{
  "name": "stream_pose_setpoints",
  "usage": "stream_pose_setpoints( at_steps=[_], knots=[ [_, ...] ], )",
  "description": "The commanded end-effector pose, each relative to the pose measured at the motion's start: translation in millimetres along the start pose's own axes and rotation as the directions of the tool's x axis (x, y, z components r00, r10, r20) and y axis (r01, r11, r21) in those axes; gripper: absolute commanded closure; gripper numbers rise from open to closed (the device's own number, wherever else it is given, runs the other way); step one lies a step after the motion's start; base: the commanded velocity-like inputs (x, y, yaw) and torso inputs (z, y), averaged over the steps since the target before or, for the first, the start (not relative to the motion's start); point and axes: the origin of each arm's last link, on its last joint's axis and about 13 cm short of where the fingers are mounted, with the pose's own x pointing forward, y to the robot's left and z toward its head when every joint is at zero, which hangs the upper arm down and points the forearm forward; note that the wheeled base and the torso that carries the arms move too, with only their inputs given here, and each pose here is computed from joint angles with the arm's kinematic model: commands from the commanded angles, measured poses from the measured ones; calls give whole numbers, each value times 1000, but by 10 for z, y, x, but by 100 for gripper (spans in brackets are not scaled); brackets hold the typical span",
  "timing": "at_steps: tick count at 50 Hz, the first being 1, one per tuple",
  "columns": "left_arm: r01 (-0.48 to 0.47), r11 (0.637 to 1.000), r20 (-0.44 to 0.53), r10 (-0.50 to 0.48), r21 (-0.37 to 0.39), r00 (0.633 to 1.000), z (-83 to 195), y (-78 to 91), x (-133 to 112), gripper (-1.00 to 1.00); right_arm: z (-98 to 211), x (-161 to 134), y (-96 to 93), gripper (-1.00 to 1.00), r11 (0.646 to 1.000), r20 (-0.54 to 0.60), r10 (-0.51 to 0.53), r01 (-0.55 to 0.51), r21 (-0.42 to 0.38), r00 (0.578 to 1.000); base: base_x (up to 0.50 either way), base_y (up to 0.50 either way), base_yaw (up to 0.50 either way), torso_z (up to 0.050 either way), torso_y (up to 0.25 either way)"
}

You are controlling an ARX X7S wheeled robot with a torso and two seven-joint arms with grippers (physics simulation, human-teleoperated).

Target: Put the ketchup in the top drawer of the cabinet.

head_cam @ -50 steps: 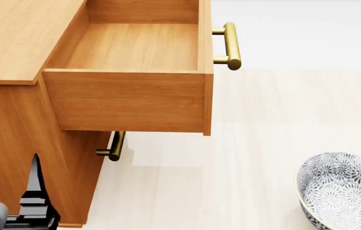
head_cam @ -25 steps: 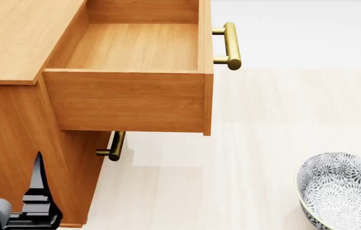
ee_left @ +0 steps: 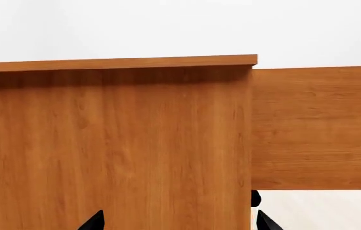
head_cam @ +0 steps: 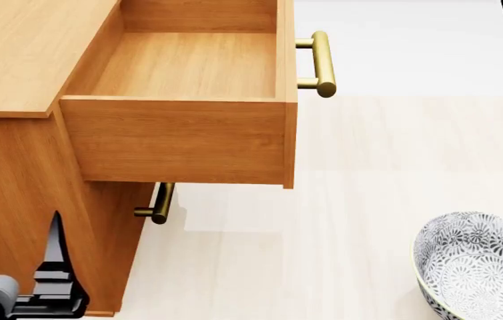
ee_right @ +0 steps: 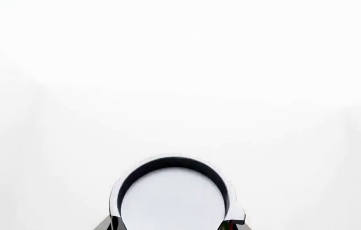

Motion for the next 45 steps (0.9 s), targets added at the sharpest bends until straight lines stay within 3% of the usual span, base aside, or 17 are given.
stream_pose_setpoints(
  at_steps=[1,10,27,45],
  knots=[
    [5,1000,-1,-5,-2,1000,-6,-8,9,-100,28,356,156,100,997,27,71,-71,-14,997,0,0,0,0,0],
    [5,1000,-5,-5,-7,1000,-30,-8,9,-100,-51,658,301,100,991,18,128,-129,24,992,0,0,0,0,0],
    [4,1000,-7,-4,-11,1000,-35,-4,-8,-100,-62,891,446,100,978,-24,204,-202,53,979,0,0,0,0,1],
    [-2,1000,-9,2,-12,1000,-52,4,-4,-100,-296,1307,655,100,942,-164,330,-312,126,930,0,0,0,0,0]
  ],
)
